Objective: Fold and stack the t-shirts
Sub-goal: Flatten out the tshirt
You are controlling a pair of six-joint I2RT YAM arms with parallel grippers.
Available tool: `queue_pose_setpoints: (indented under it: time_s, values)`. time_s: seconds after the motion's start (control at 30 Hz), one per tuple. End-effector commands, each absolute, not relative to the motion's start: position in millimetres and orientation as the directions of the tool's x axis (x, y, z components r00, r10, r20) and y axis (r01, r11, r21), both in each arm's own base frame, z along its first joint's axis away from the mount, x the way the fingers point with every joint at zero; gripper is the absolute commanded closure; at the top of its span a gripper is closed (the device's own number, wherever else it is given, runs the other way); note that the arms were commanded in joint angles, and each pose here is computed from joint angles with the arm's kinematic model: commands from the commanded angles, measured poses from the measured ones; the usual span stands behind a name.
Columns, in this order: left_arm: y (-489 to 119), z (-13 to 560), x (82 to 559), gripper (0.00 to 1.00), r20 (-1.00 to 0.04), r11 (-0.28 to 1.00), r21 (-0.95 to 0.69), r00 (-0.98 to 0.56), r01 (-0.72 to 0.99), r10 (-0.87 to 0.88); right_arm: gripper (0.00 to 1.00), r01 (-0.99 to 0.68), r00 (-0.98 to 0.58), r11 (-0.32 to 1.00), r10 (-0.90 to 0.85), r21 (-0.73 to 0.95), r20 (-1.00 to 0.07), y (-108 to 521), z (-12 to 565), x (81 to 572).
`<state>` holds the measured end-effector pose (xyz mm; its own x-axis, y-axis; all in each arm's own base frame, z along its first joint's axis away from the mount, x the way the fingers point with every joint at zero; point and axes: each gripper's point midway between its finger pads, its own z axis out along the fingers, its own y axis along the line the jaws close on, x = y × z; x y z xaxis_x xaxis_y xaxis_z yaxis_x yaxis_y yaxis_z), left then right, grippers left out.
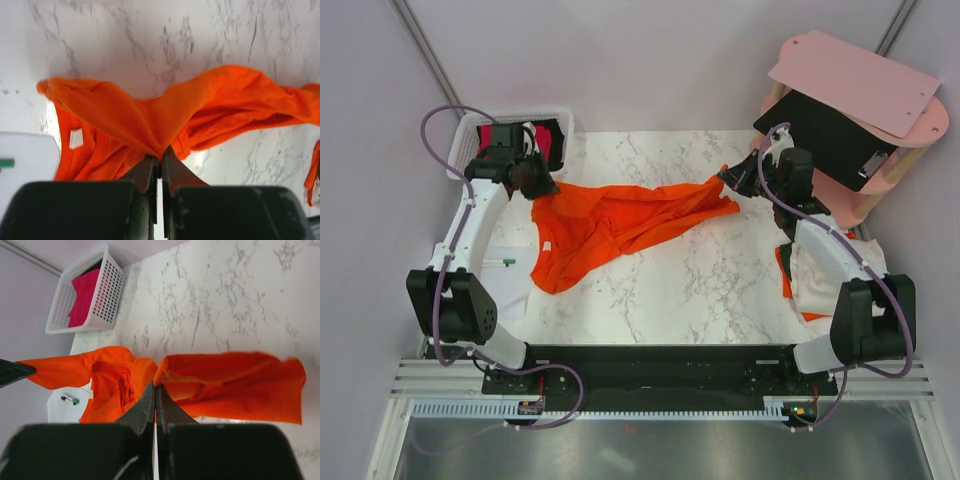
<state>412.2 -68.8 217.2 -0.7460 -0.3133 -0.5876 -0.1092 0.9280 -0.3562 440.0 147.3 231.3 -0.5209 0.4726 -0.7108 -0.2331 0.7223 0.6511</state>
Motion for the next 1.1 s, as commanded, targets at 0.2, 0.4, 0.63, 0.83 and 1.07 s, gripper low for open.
queue_pose_setpoints:
  time_s: [0.2, 0.4, 0.63, 0.83, 1.07]
  values:
    - [-71.4, 172.1, 319.7, 0.98, -0.475, 0.914, -0.376, -0.816, -0.152, -0.330, 0.98, -0.002, -0.743, 0.767, 0.428, 0.642, -0.514, 131.5, 106.4, 325.3]
    - [-72.5, 161.5, 302.9, 0.98, -0.449, 0.909, -0.383, -0.827, -0.164, -0.338, 0.34, 0.063, -0.775, 0.827, 0.394, 0.559, -0.494, 113.9, 82.8, 293.2]
    - [-73.6, 158.6, 305.4, 0.98, -0.443, 0.909, -0.385, -0.832, -0.161, -0.335, 0.13, 0.073, -0.688, 0.838, 0.435, 0.542, -0.581, 103.5, 117.6, 317.3]
    - [-73.8, 155.8, 307.1, 0.98, -0.442, 0.910, -0.383, -0.834, -0.156, -0.329, 0.18, 0.142, -0.779, 0.845, 0.416, 0.515, -0.468, 106.9, 71.3, 321.6]
    - [-70.0, 152.2, 306.1, 0.98, -0.448, 0.918, -0.364, -0.834, -0.161, -0.324, 0.20, 0.180, -0.817, 0.837, 0.419, 0.516, -0.396, 110.1, 29.7, 311.3]
